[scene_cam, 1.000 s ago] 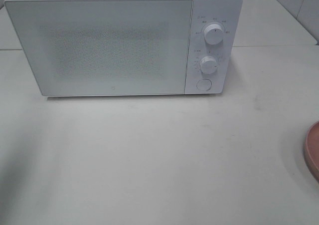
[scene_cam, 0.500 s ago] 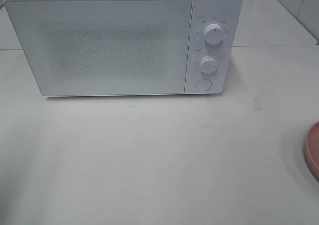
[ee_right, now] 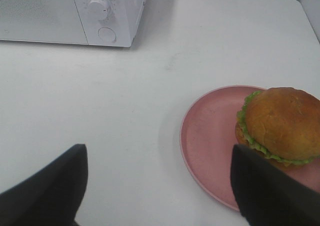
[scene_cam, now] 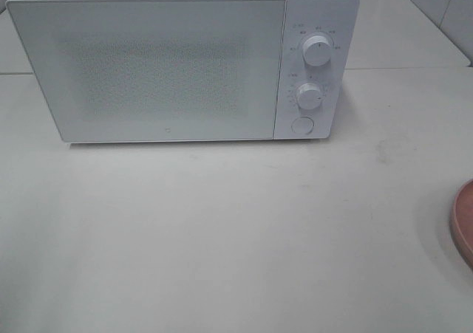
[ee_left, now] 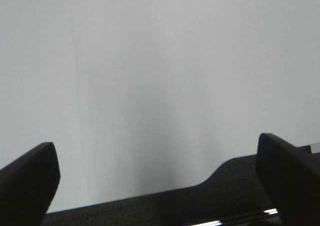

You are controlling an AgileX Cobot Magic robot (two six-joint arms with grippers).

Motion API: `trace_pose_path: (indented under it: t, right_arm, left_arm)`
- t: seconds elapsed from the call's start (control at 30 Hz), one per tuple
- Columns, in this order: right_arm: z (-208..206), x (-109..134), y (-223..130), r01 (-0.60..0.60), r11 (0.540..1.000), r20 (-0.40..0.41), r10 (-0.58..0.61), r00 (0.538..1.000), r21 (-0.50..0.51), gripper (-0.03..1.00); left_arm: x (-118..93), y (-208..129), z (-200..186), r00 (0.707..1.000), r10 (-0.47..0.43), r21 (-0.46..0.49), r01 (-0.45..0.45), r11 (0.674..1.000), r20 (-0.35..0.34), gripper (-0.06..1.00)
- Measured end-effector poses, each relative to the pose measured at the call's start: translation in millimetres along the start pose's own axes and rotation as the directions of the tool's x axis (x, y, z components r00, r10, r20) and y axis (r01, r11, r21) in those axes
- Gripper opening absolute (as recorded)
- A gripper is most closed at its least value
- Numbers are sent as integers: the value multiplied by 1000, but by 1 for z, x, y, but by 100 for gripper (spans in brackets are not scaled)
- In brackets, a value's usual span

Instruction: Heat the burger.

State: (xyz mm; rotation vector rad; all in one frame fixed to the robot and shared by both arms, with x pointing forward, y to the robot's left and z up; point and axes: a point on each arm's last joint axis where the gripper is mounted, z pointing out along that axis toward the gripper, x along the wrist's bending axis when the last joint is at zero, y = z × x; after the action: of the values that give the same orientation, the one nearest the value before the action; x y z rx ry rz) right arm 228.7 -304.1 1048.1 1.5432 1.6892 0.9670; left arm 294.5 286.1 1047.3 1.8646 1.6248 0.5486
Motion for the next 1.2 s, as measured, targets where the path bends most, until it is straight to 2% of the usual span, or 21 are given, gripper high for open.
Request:
trace_pose_path:
  t: [0.03, 0.1, 0.13, 0.17, 0.2, 0.27, 0.33, 0.37, 0.47, 0.53, 1.2]
  right_arm:
    - [0, 0, 0, 0, 1000, 0, 0, 1000, 0, 76]
    - [0, 0, 0, 0, 1000, 0, 0, 1000, 0, 76]
    - [0, 0, 0, 0, 1000, 0, 0, 1000, 0, 76]
    - [0, 0, 0, 0, 1000, 0, 0, 1000, 0, 76]
    - [0, 0, 0, 0, 1000, 0, 0, 1000, 0, 76]
    - [0, 0, 0, 0, 1000, 0, 0, 1000, 0, 76]
    - [0, 0, 0, 0, 1000, 0, 0, 1000, 0, 76]
    - [0, 0, 0, 0, 1000, 0, 0, 1000, 0, 76]
    - [0, 0, 0, 0, 1000, 0, 0, 1000, 0, 76]
    - [0, 0, 0, 0, 1000, 0, 0, 1000, 0, 76]
    - [0, 0, 0, 0, 1000, 0, 0, 1000, 0, 76]
  left_arm:
    - [0, 0, 0, 1000, 0, 0, 0, 1000, 0, 99]
    - [-2, -6, -10, 1000, 13, -77, -14, 997, -7, 99]
    - [-2, -6, -10, 1000, 13, -77, -14, 997, -7, 99]
    - [-4, -11, -18, 1000, 23, -131, -24, 991, -13, 99]
    - [-4, -11, -18, 1000, 23, -131, -24, 991, -13, 99]
    - [-6, -17, -26, 999, 34, -197, -37, 980, -20, 99]
    - [-7, -19, -29, 999, 37, -216, -41, 976, -22, 99]
    - [-8, -24, -34, 999, 37, -261, -45, 964, -34, 99]
    - [-9, -29, -39, 998, 34, -305, -47, 951, -50, 99]
    - [-11, -36, -46, 997, 28, -365, -52, 930, -72, 99]
    - [-12, -39, -46, 997, 27, -382, -53, 923, -74, 99]
